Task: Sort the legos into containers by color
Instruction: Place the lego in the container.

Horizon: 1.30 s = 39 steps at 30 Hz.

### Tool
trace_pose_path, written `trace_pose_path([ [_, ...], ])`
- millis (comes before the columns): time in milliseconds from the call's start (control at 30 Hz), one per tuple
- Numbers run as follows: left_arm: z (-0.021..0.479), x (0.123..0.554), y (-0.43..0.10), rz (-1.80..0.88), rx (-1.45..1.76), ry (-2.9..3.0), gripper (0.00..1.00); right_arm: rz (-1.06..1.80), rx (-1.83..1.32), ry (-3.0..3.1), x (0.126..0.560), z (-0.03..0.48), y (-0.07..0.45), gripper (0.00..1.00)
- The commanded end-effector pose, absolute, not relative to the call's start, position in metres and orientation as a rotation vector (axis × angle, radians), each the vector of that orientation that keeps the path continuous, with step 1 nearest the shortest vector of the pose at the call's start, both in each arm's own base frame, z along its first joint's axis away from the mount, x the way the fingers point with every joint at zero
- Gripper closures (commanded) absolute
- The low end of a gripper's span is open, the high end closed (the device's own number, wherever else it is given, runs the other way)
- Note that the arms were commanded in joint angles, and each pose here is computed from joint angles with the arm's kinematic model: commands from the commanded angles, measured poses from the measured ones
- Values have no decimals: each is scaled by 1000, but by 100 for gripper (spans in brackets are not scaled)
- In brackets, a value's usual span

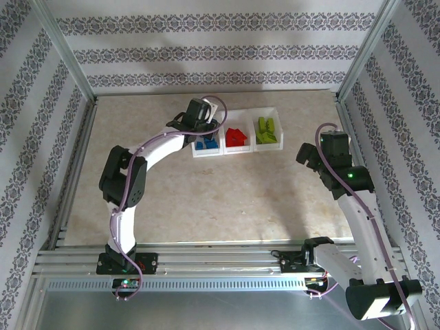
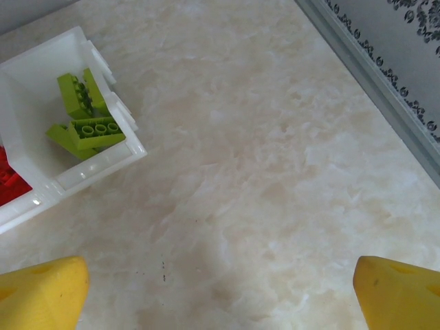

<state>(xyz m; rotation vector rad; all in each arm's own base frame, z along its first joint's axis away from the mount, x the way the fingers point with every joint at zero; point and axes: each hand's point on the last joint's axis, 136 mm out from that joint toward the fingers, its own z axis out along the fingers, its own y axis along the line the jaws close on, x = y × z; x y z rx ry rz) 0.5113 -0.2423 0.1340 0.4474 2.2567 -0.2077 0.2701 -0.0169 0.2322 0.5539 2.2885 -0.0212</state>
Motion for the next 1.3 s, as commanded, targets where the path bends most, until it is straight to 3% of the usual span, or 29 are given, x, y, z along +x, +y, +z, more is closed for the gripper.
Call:
trace_pose_path([
  [0, 119, 514, -234, -212, 375, 2350, 54, -4, 579, 2283, 270, 229, -17, 2],
  [233, 101, 518, -229, -170, 338, 2405, 53, 11, 585, 2291, 270, 224, -15, 2],
  [600, 105, 515, -219, -124, 293, 2402, 41, 15, 585, 2291, 270, 222, -15, 2],
  [767, 131, 513, -216, -130, 274, 2358, 40, 15, 589, 2288, 270, 222, -15, 2],
  [1000, 185, 508, -207, -133, 230, 2260, 31, 21, 589, 2285, 270, 224, -15, 2],
  [1167, 222, 499, -192, -125, 183, 2195, 21, 25, 588, 2284, 269, 224, -14, 2],
  [1267, 240, 491, -176, -113, 142, 2155, 9, 25, 588, 2281, 269, 225, -14, 2],
])
